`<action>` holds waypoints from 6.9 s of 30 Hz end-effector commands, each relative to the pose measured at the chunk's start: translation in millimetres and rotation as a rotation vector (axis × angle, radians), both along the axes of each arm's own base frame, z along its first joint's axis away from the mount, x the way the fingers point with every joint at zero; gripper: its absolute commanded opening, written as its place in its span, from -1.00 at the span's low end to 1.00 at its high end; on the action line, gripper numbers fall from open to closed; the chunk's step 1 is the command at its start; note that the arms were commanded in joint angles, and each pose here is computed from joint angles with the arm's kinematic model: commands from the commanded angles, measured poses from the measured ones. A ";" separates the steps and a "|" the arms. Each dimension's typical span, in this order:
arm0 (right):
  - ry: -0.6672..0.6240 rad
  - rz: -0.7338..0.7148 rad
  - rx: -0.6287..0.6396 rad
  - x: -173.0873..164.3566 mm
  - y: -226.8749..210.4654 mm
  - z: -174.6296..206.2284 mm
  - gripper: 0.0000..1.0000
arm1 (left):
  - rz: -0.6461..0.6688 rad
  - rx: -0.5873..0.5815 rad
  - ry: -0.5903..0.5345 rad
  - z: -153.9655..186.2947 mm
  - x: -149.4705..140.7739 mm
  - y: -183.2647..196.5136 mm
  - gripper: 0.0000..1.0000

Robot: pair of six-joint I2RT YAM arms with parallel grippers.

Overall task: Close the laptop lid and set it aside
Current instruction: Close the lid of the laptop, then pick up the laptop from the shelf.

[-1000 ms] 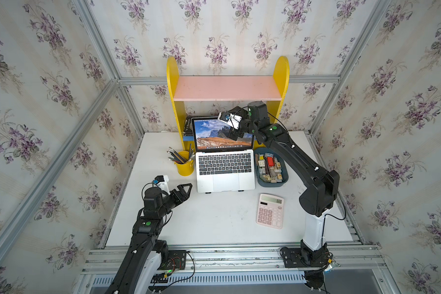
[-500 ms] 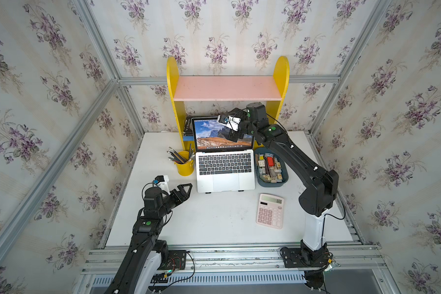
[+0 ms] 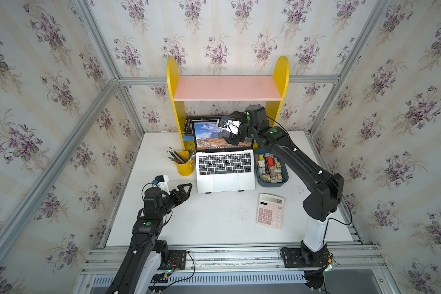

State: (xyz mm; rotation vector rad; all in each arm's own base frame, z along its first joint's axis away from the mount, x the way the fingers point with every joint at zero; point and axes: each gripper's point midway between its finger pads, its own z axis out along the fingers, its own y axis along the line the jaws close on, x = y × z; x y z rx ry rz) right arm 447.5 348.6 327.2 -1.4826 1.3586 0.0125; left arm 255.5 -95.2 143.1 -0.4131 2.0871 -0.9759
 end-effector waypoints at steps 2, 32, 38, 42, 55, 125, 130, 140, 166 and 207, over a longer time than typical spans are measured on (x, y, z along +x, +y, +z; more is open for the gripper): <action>0.078 0.017 -0.046 -18.7 -0.6 -19.6 0.95 | -0.006 -0.003 -0.028 6.7 1.9 -0.8 0.84; 0.161 0.092 -0.041 -111.0 4.6 -62.3 0.99 | -0.002 -0.001 -0.024 5.4 1.7 -0.2 0.84; 0.183 0.092 -0.044 -127.6 1.6 -74.1 0.99 | -0.003 -0.003 -0.022 5.1 1.7 -0.4 0.84; 0.193 0.095 -0.034 -138.8 -0.2 -79.5 0.99 | -0.002 -0.001 -0.020 4.0 1.8 -0.2 0.84; 0.244 0.103 0.001 -172.2 -5.9 -105.5 0.99 | 0.000 -0.001 -0.019 3.9 1.8 0.0 0.84; 0.495 0.061 -0.022 -193.3 8.4 -249.8 1.00 | -0.004 -0.003 0.004 -3.9 4.8 -0.8 0.84; 0.503 0.051 -0.020 -189.7 9.3 -256.7 1.00 | -0.010 -0.006 0.002 -3.8 5.3 -1.9 0.84; 0.516 0.022 -0.004 -180.1 10.0 -267.0 1.00 | -0.019 -0.015 0.012 -5.9 6.5 -3.8 0.84; 0.507 -0.151 0.411 -166.4 -23.9 -210.5 1.00 | -0.101 -0.042 0.021 -7.6 9.5 -17.4 0.86; 0.998 -0.738 0.825 -126.6 -131.3 -249.0 0.92 | -0.182 -0.088 0.133 -48.6 40.8 -56.7 0.83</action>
